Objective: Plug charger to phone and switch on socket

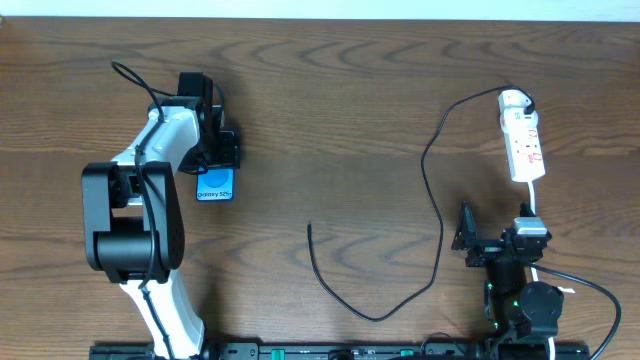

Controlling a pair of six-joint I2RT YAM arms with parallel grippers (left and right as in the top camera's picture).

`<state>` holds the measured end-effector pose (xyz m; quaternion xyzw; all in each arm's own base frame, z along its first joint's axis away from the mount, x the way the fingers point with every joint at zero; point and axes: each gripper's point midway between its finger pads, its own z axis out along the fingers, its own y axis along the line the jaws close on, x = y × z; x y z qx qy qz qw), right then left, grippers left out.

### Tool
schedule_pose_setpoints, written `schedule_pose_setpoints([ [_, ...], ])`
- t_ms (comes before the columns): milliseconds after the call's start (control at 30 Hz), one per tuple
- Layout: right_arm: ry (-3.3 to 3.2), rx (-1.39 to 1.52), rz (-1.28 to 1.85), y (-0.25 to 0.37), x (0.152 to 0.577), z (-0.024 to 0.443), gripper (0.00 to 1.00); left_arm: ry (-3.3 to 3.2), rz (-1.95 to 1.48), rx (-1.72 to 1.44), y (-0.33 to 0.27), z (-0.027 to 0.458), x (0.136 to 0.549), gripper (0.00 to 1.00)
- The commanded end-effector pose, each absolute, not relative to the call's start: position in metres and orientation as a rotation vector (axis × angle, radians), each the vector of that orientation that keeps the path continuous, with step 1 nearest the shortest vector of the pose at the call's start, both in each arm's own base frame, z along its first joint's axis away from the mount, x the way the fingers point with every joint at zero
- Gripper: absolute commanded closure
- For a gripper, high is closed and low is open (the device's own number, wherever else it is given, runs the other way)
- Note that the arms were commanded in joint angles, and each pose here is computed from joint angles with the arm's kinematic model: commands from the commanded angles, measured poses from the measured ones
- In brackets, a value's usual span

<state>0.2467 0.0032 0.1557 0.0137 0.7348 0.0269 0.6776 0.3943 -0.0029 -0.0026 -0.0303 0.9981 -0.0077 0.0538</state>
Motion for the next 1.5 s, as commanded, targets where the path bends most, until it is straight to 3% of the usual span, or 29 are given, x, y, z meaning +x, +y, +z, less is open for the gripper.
schedule_pose_setpoints([
  [0,1.646,0.016,0.061,0.005,0.246,0.157,0.01,3.093,-0.062,-0.084,-0.009,-0.018,0.378,0.78],
  [100,1.646,0.016,0.061,0.005,0.246,0.157,0.01,3.093,-0.062,-0.085,-0.009,-0.018,0.378,0.92],
  [1467,1.646,0.016,0.061,0.005,0.246,0.157,0.01,3.072,-0.064,-0.085,-0.009,-0.002,0.389,0.93],
])
